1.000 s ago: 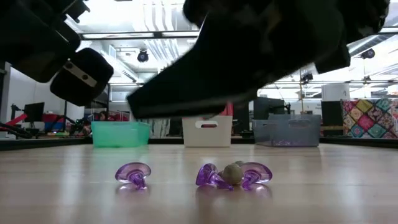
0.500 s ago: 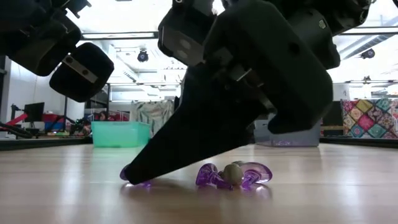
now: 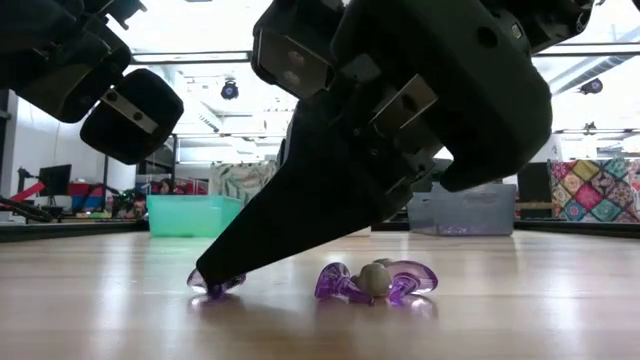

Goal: Sort Halloween decoration
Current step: Put the purple witch hat toy into the gray bin

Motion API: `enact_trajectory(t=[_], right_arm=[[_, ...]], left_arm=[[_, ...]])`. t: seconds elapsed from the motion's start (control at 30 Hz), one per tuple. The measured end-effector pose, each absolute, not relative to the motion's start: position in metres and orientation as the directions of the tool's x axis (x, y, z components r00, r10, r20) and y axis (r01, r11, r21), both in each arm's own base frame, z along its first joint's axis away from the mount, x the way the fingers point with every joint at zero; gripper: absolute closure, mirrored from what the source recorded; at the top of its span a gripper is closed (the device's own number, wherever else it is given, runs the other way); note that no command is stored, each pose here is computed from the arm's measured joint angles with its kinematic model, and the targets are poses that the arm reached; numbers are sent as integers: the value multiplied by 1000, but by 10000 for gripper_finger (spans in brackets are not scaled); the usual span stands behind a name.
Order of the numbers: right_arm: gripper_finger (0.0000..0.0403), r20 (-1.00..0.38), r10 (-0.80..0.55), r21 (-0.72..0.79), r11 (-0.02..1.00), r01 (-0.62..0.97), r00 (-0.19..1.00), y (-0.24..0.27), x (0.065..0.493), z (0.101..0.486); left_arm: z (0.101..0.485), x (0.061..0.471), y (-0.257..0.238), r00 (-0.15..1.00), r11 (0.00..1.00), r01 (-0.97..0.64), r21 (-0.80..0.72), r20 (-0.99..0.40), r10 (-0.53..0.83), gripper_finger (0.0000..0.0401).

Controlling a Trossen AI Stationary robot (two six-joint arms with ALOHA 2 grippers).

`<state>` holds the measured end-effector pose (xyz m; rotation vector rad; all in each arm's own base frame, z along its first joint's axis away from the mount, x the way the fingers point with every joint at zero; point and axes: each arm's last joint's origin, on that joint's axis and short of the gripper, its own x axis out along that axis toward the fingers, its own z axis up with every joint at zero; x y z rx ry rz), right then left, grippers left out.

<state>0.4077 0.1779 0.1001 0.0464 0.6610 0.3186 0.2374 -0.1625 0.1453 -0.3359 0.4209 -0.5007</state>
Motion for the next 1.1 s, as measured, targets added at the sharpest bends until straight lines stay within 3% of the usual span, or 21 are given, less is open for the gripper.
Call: enact_trajectory(t=[0.13,0.6,0.87,1.1], right_arm=[[392,-596,305,143,951,-276,743,178,408,100],[394,-634,270,122,960,-251,724,170,411,122],[394,-743,136,20,983,-181,655,131,403,154],[394,-835,-62,-123,989,-77,546,81,381,191]], left_arm=[[145,237,-162,796,826,389,-407,-304,-524,363],[149,237,-163,803,818,400,-413,-272,-530,363],[188,230,-158,823,793,471,-387,-131,-553,363],[223,215,-143,881,863,432,-263,-82,-466,363]])
